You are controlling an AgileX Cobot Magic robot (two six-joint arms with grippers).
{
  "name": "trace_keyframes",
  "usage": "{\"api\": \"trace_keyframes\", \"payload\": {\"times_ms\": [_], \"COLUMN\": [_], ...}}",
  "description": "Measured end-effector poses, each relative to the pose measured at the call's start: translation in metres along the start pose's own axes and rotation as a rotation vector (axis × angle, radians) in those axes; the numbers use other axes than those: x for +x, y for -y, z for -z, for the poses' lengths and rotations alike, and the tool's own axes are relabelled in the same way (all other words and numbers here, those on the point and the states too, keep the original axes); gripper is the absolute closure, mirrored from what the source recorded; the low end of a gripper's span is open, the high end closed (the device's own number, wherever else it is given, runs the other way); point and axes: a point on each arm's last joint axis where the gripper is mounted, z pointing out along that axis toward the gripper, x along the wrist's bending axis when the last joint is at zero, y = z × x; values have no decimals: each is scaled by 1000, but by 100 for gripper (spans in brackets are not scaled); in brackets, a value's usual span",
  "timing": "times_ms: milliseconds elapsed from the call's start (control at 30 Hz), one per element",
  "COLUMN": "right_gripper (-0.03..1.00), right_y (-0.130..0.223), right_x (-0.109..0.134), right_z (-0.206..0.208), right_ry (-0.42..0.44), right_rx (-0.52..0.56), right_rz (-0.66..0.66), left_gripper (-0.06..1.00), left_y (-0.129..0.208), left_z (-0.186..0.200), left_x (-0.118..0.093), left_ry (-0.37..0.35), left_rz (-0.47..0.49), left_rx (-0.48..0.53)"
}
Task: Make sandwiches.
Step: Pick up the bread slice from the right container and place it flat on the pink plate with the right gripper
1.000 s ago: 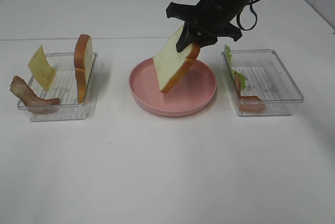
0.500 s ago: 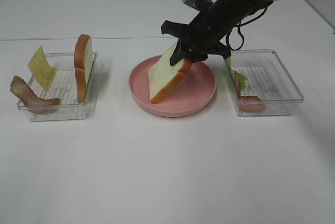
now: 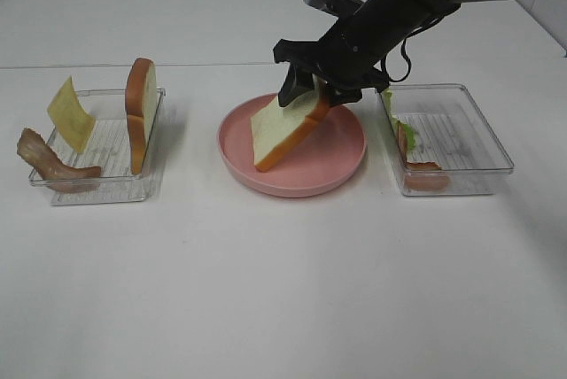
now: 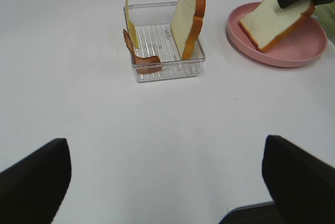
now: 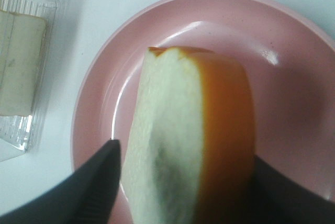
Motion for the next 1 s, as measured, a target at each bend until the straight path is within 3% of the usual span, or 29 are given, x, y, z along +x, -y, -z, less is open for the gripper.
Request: {"api": "trace_keyframes", "payload": {"times_ms": [33, 333, 533, 667, 700, 833, 1000], "right_gripper": [28, 21, 20, 17, 17, 12, 11], "right_y": [1, 5, 6, 4, 4, -3, -12], "right_x": [-1, -4, 14, 32, 32, 34, 41], "right_z": [-1, 0, 7, 11, 11, 25, 45], "right_ry": [2, 53, 180, 328, 328, 459, 504], "right_rx": [6, 61, 91, 105, 105, 112, 130], "right_rz": [31, 135, 294, 381, 381, 409, 405], "left_gripper": [4, 4, 4, 4, 4, 4, 4], "left_y": [0, 0, 0, 0, 0, 0, 0], "left_z": [0, 0, 0, 0, 0, 0, 0], "left_x": [0, 0, 0, 0, 0, 0, 0], "left_ry": [0, 0, 0, 0, 0, 0, 0], "left_rz": [0, 0, 0, 0, 0, 0, 0], "left_rx": [0, 0, 0, 0, 0, 0, 0]}}
